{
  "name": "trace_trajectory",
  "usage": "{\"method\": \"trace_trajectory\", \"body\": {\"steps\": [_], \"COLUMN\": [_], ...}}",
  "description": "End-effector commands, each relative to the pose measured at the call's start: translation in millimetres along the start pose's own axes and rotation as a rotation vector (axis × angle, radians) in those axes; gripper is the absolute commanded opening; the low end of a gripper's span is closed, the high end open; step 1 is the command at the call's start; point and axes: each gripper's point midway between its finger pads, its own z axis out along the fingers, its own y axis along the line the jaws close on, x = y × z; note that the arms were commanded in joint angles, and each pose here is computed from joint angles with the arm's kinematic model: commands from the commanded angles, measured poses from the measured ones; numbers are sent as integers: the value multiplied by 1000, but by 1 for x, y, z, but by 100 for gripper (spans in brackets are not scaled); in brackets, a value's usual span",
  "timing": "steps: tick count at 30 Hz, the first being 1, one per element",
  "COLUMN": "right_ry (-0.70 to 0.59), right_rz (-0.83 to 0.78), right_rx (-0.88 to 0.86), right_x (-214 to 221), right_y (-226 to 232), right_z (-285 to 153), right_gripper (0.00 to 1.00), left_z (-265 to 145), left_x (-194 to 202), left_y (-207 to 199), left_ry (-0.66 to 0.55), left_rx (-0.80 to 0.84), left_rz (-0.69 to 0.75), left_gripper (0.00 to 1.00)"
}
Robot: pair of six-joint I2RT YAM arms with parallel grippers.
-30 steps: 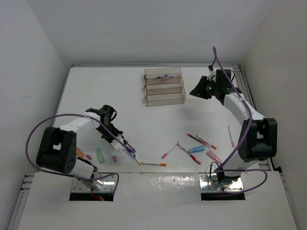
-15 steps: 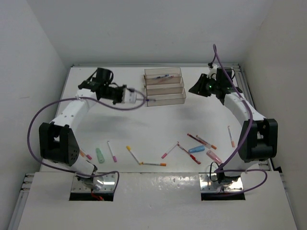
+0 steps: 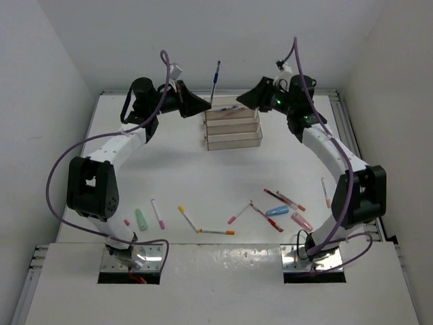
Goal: Sort the stationery into containers
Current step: Place the pen in the storage box.
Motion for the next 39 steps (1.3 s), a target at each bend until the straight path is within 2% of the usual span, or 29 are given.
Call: {"method": "trace_trajectory", "body": {"steps": [1,7,11,15,26,33,39], "right_ry": [-170,-210,-193,-177,-166,-173,-167], "right_rz": [-31,15,26,35,46,23,21], "right_rx": [-211,-262,-296,-310,-228,-279,-319], "right_x": [-64,-86,-84,-79,-66,-72,-73], "right_y": [82,112,123,126,90,107,126], "right_z": [20,49,57,58,37,27,37], "right_gripper": [47,49,49,45,47,50,51], "left_z": [13,20,21,18,2,4,10], "left_x": [-37,-37,-35,-34,-54,-45,-28], "left_y": [-37,-43,-42,-39,-19,-15,-16], "left_ry": [-112,-117,-117,-119,-174,-137,-88], "left_rx": [125,141,139,122,69,96,127], "left_rz": [-126,-122,-126,-144,-133,-134,-162], "left_gripper": [0,0,0,0,0,0,0]}}
